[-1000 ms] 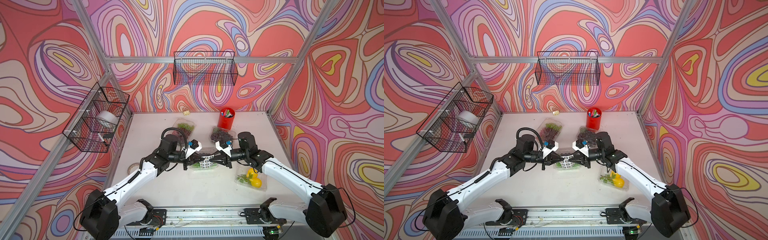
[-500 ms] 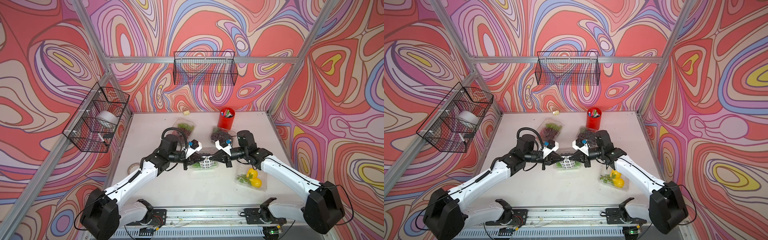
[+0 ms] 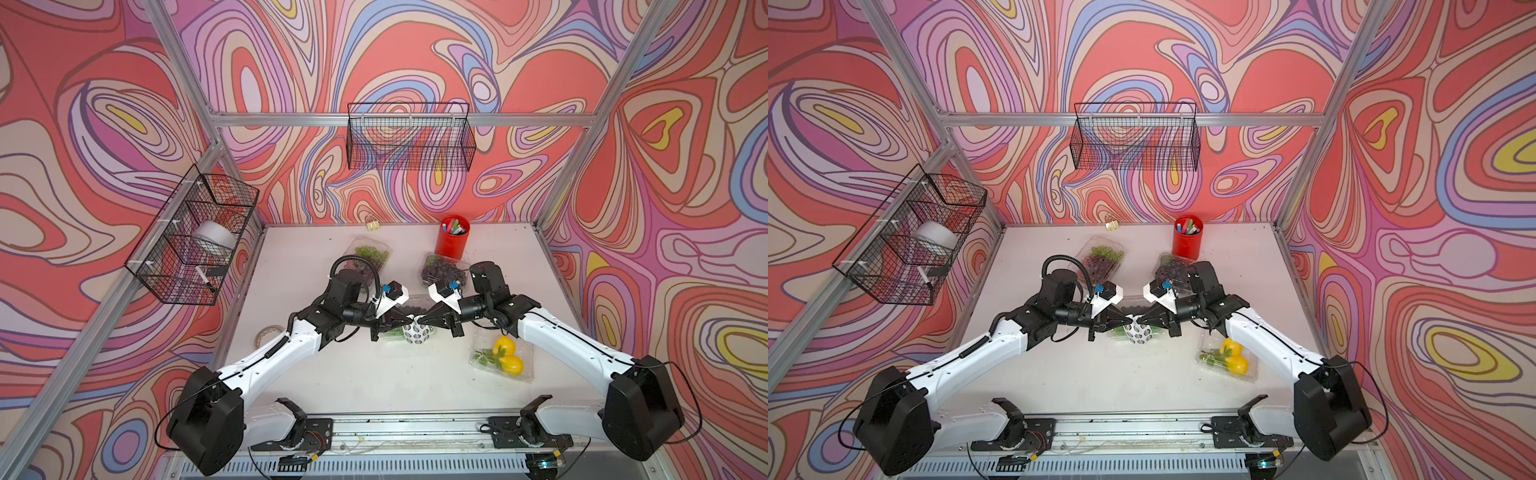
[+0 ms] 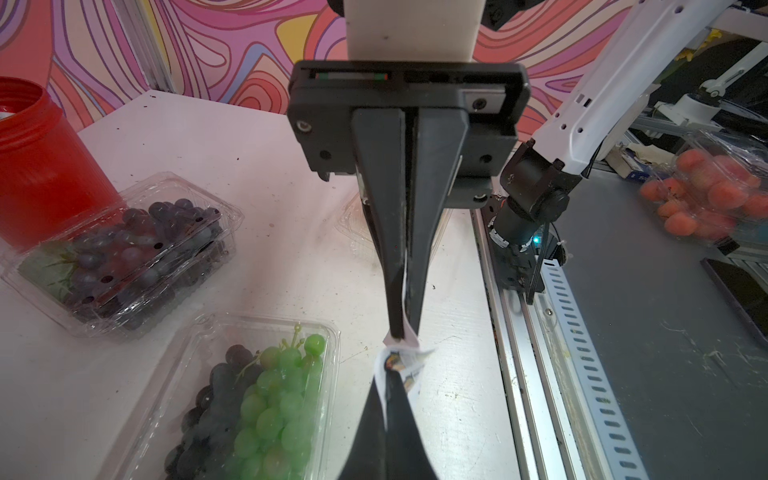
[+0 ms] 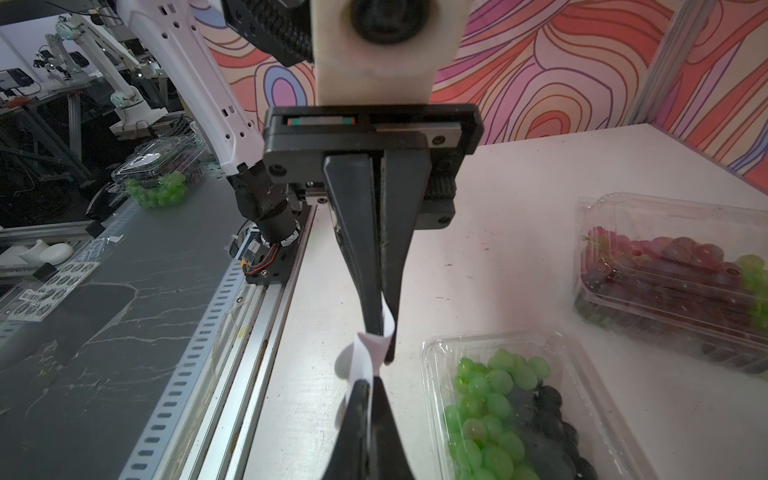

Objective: Label fruit boxes
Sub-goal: Adjust the label sticker.

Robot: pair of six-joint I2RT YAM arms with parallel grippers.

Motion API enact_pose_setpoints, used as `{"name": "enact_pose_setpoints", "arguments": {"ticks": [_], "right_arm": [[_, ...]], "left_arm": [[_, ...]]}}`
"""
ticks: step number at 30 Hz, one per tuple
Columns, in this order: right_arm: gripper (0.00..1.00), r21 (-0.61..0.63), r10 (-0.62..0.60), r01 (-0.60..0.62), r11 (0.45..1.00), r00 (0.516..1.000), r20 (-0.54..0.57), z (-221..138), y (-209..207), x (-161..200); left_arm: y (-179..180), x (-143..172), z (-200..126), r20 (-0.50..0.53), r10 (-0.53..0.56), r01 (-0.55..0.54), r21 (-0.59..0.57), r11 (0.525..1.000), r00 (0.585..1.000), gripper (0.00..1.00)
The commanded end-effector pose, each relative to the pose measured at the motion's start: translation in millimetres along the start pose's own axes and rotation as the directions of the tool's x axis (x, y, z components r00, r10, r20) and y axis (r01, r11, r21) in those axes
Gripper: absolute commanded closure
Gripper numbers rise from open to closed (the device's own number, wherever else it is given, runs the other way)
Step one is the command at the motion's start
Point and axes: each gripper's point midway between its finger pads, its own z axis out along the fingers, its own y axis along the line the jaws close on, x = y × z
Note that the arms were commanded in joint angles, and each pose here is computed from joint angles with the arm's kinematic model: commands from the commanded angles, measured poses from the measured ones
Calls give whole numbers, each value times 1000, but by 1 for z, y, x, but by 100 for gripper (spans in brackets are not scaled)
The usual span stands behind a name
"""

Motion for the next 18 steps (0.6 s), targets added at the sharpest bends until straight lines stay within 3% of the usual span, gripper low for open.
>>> {"name": "enact_pose_setpoints", "arguments": {"ticks": [1, 8, 13, 18], "right_arm": [[100, 10, -35, 35, 999, 999, 18, -2, -3, -11], [100, 112, -51, 50, 992, 999, 13, -7, -13, -12], [100, 117, -63, 62, 991, 998, 9, -10, -12, -12], [100, 129, -74, 72, 989, 997, 12, -17, -12, -14]], "left_arm": [[-2, -14, 2, 27, 54, -54, 15, 998, 998, 100], [-9, -13, -2, 29, 58, -58, 26, 998, 998, 100], [-6, -5, -4, -3, 60, -60, -8, 998, 998, 80], [-6, -4, -7, -20, 70, -71, -26, 997, 997, 77]]}}
